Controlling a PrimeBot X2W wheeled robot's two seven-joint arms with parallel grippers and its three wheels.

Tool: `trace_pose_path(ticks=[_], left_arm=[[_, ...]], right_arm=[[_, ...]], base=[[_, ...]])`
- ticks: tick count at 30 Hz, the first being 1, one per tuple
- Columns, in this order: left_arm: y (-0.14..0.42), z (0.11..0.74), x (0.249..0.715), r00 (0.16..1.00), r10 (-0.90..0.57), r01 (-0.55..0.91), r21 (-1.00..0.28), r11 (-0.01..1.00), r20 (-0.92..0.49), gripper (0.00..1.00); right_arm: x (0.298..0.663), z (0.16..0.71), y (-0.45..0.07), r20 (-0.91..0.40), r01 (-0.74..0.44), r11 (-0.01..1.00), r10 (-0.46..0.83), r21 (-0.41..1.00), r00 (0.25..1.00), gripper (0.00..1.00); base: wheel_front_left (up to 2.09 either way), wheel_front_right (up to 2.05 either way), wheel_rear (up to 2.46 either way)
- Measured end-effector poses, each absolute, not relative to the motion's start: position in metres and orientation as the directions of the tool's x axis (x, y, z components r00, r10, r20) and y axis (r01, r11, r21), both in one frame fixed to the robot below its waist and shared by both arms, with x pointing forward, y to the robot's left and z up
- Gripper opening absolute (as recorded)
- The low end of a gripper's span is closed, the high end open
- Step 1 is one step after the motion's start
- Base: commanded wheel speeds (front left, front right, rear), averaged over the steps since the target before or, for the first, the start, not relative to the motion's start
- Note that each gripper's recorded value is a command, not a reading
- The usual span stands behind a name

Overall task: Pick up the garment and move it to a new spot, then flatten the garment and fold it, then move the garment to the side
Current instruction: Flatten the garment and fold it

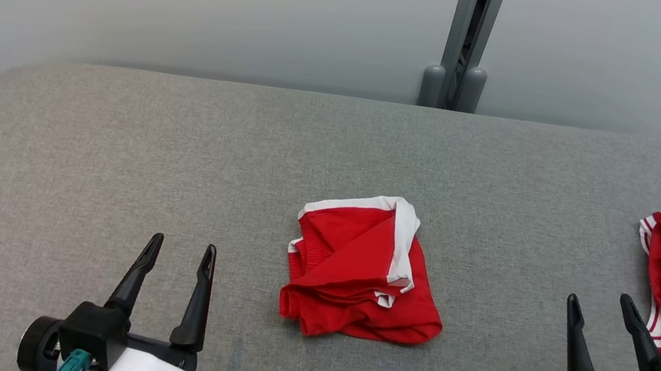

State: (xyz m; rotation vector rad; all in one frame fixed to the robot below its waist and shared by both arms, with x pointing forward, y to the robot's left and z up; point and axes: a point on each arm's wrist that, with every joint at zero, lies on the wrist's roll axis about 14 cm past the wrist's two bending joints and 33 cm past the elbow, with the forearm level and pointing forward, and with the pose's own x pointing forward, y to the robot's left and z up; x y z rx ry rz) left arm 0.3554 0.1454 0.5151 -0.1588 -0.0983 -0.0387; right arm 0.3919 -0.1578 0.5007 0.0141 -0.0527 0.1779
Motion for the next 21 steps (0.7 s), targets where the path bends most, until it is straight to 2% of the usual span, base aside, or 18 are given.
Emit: trace_pose_path(ticks=[1,2,11,21], left_arm=[[0.145,0.515,0.356,0.995,-0.032,0.047,-0.156,0.987,0.099,1.0],[0.145,0.514,0.356,0.995,-0.032,0.047,-0.156,0.987,0.096,1.0],[0.147,0.506,0.366,0.997,-0.032,0.043,-0.158,0.986,0.07,1.0],[0.166,0.492,0.367,0.999,0.027,-0.023,-0.156,0.988,0.023,1.0]], right_arm=[[0.392,0.499,-0.158,0.048,-0.178,0.984,0.177,0.008,0.983,0.26],[0.393,0.497,-0.157,0.041,-0.184,0.983,0.184,-0.003,0.982,0.0],[0.413,0.469,-0.108,-0.046,-0.326,0.946,0.325,-0.003,0.945,0.0],[0.421,0.415,-0.031,-0.228,-0.563,0.826,0.555,0.035,0.8,0.0]], base=[[0.0,0.0,0.0],[0.0,0.0,0.0],[0.0,0.0,0.0],[0.0,0.0,0.0]])
